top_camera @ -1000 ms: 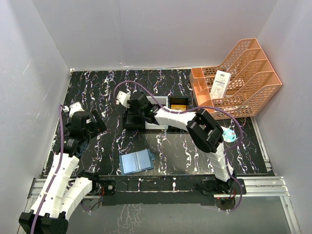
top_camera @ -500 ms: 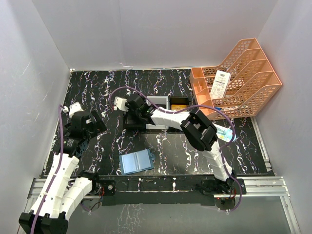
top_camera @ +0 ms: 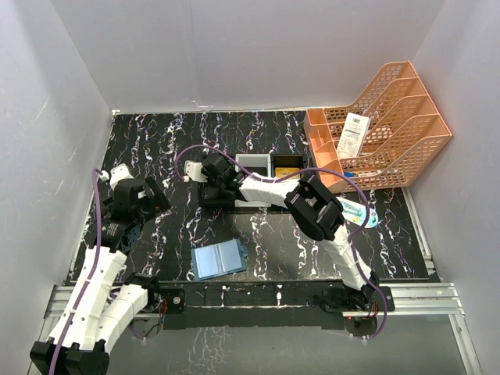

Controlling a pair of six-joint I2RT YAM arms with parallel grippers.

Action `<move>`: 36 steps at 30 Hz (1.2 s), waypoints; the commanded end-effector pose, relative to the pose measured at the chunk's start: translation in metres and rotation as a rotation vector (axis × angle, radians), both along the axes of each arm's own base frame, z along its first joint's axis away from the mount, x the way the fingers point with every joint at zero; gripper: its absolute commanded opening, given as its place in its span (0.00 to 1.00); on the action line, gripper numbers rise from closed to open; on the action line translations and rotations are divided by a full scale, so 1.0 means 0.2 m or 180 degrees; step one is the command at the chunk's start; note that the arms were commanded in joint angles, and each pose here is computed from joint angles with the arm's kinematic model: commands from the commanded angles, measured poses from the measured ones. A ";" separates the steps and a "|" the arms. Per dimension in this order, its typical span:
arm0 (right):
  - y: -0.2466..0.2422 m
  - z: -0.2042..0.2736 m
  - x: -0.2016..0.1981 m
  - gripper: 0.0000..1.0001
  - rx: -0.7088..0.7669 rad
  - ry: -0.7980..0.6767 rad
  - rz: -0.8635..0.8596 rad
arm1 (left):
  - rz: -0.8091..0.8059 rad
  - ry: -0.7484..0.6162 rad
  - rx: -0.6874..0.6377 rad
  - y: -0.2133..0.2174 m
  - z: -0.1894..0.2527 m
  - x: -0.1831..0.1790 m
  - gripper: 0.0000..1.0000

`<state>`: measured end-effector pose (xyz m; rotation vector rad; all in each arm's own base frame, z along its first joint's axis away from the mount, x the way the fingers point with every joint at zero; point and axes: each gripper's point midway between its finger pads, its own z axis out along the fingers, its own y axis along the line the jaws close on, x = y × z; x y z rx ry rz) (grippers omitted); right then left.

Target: Take the credit cards out of the card holder

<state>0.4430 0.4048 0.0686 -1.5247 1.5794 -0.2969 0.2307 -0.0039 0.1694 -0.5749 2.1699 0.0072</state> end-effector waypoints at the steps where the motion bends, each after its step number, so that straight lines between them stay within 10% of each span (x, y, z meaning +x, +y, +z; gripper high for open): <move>1: 0.03 0.15 0.07 0.23 0.0149 -0.0244 -0.0045 | 0.0065 -0.0039 0.0030 0.02 0.03 0.00 0.99; 36: 0.17 0.55 -0.02 0.62 0.1113 -0.0101 0.0146 | -0.0015 0.0019 -0.0005 0.00 0.02 0.00 0.99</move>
